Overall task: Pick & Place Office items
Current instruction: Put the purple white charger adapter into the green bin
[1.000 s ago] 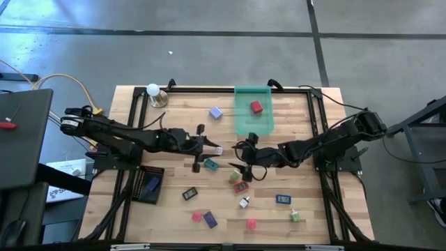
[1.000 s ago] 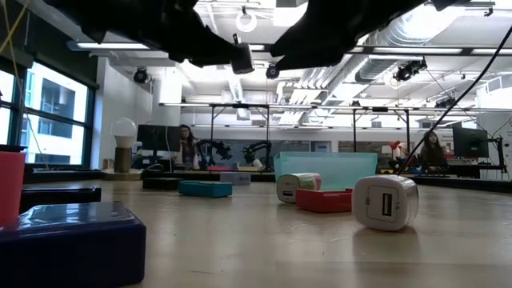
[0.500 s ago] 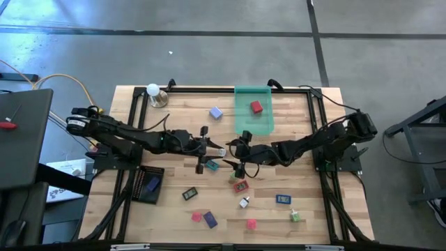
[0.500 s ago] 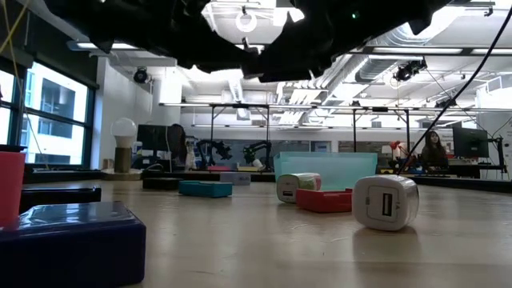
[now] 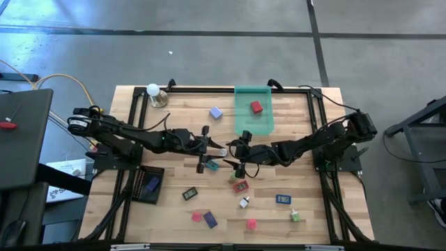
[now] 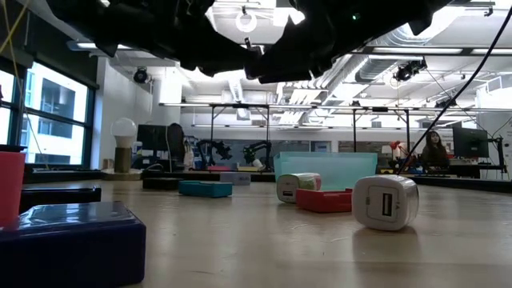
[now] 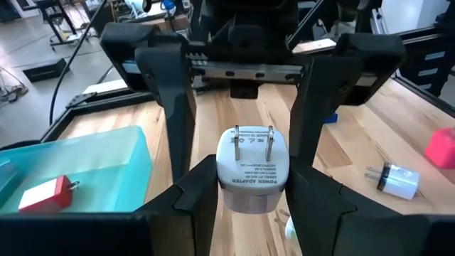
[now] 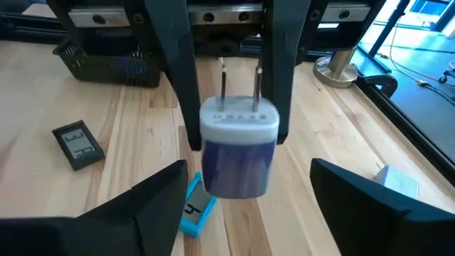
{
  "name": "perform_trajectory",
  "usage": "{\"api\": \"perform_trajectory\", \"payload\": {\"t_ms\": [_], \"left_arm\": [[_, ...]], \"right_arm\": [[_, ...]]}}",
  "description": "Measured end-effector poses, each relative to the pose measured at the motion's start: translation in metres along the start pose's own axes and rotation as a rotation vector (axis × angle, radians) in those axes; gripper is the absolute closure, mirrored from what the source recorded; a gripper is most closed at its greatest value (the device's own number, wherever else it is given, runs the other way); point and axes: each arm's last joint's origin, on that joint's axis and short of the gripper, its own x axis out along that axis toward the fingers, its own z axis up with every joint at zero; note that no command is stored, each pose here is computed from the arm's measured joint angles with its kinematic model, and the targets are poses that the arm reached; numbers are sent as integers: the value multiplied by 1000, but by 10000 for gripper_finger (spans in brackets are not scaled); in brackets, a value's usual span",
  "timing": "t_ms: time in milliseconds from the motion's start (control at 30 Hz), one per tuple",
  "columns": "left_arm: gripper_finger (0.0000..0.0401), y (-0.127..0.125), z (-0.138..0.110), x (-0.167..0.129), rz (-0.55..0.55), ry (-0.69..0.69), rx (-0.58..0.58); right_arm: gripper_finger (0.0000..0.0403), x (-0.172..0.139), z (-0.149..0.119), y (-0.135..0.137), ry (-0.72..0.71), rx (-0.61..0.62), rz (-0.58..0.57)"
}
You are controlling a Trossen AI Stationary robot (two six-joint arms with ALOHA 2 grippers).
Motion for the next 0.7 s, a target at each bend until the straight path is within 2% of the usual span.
{"api": "perform_trajectory", "payload": {"t_ms": [433,700], "left_arm": [[264,2,0,0,9,-7,-1],[264,2,0,0,14,-4,-1]], "right_arm": [[239,2,0,-5,-1,2,17],[284,5,1,-11,-8,23,67]]}}
